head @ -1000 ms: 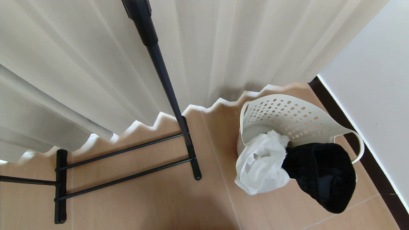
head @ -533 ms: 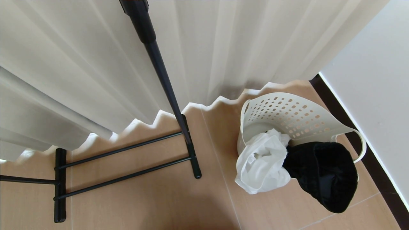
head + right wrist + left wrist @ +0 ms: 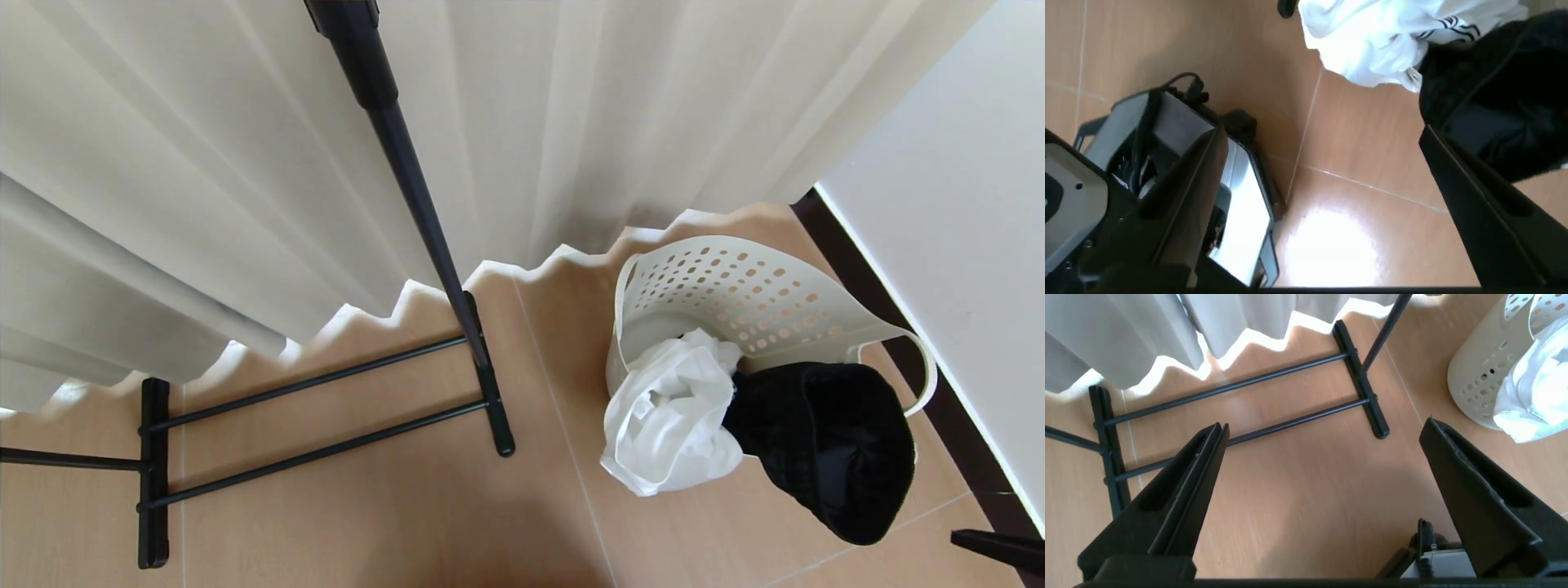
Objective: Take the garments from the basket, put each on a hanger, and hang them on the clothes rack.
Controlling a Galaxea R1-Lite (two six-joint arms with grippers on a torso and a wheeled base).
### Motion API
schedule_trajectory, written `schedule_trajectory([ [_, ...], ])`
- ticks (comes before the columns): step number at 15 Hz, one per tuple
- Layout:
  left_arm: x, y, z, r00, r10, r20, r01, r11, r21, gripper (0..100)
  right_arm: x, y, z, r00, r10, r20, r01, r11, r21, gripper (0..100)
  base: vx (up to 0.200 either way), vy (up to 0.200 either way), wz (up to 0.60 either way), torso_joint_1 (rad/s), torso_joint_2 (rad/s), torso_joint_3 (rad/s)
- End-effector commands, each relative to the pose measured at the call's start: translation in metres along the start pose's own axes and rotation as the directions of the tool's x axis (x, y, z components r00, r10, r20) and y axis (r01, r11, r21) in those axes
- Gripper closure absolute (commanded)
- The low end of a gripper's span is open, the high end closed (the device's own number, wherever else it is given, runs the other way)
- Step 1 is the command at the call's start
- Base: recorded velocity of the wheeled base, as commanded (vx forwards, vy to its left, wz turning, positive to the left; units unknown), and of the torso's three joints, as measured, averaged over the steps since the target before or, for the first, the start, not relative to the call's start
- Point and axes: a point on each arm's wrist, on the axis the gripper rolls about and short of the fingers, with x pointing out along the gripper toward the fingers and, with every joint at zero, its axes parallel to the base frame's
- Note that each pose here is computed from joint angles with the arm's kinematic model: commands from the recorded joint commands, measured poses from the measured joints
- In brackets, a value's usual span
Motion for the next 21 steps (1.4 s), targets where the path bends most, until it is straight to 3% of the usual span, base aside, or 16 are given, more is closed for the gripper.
schedule_trajectory([
  [1, 0.0, 0.0, 0.0, 1.0, 0.0, -0.001, 0.0, 1.0, 0.0, 0, 0.046, -0.017, 0.044, 0.988, 0.039, -0.15, -0.048, 0.997, -0.056, 0, 0.0, 0.0, 0.0, 0.0, 0.0, 0.0],
  [2, 0.0, 0.0, 0.0, 1.0, 0.0, -0.001, 0.0, 1.0, 0.0, 0, 0.069, -0.027, 0.06, 0.98, 0.017, -0.199, -0.041, 0.993, -0.115, 0, 0.0, 0.0, 0.0, 0.0, 0.0, 0.0],
  [6, 0.0, 0.0, 0.0, 1.0, 0.0, -0.001, 0.0, 1.0, 0.0, 0, 0.138, -0.053, 0.095, 0.934, -0.162, -0.319, 0.076, 0.961, -0.265, 0, 0.0, 0.0, 0.0, 0.0, 0.0, 0.0],
  [8, 0.0, 0.0, 0.0, 1.0, 0.0, -0.003, 0.0, 1.0, -0.001, 0, 0.171, -0.061, 0.106, 0.921, -0.18, -0.346, 0.081, 0.956, -0.282, 0, 0.0, 0.0, 0.0, 0.0, 0.0, 0.0],
  [11, 0.0, 0.0, 0.0, 1.0, 0.0, -0.001, 0.0, 1.0, 0.0, 0, 0.217, -0.075, 0.113, 0.878, -0.306, -0.368, 0.195, 0.931, -0.31, 0, 0.0, 0.0, 0.0, 0.0, 0.0, 0.0],
  [15, 0.0, 0.0, 0.0, 1.0, 0.001, -0.001, -0.001, 1.0, 0.0, 0, 0.247, -0.083, 0.111, 0.895, -0.329, -0.3, 0.236, 0.922, -0.307, 0, 0.0, 0.0, 0.0, 0.0, 0.0, 0.0],
  [21, 0.0, 0.0, 0.0, 1.0, 0.0, -0.001, 0.0, 1.0, 0.0, 0, 0.267, -0.093, 0.13, 0.913, -0.346, -0.215, 0.29, 0.923, -0.254, 0, 0.0, 0.0, 0.0, 0.0, 0.0, 0.0],
])
